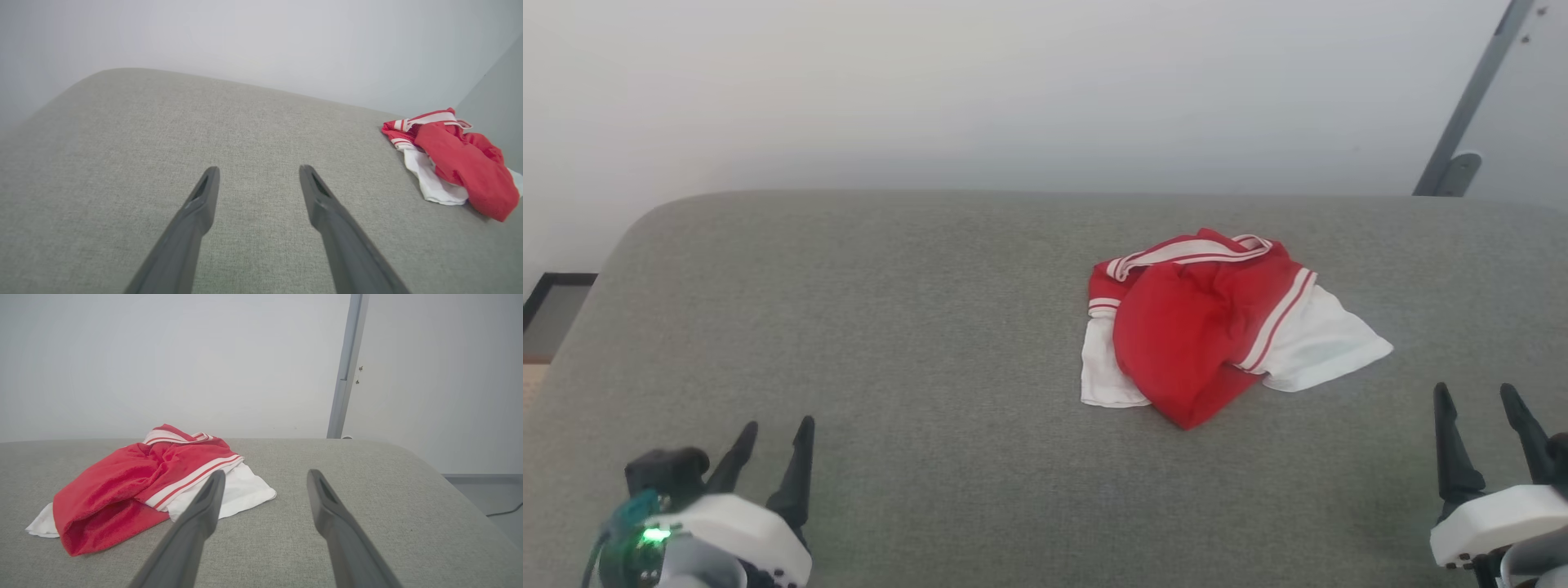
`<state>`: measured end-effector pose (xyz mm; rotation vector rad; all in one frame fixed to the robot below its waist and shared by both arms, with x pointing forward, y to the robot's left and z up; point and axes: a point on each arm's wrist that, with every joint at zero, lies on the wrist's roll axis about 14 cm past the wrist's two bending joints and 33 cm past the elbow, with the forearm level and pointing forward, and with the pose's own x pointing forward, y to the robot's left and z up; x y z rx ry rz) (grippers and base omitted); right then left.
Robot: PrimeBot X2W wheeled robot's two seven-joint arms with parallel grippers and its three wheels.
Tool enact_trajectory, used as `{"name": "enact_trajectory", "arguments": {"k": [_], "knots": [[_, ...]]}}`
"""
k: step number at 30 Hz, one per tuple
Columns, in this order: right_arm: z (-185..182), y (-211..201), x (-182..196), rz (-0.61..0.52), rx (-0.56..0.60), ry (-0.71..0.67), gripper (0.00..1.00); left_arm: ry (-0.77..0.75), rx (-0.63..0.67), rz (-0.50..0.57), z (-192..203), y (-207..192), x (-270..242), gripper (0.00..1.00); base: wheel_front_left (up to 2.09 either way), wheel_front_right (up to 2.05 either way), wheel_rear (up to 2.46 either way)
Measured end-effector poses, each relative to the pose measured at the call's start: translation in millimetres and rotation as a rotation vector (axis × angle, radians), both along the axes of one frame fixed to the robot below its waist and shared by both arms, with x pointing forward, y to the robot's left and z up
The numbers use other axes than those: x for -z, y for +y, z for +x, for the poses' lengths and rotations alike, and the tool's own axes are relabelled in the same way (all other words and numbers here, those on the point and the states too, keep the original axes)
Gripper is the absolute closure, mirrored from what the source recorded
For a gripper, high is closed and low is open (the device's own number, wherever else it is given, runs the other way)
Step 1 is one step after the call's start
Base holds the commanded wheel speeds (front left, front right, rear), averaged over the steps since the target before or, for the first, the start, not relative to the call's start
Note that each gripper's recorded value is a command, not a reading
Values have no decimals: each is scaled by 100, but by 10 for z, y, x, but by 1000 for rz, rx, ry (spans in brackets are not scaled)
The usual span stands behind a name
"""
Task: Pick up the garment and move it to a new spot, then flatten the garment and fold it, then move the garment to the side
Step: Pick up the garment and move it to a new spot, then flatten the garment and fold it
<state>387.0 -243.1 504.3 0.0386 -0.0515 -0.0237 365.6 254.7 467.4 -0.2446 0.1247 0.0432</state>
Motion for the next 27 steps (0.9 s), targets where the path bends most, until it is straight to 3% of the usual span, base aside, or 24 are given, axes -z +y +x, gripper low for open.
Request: {"name": "enact_trajectory", "arguments": {"k": [8,27], "knots": [[-58,-92,-135,16,31,-46,0,-146,-19,167,-88,-92,-354,0,0,0,0],[-131,-102,-100,40,48,-42,0,-131,5,185,-152,-244,-203,0,0,0,0]]}}
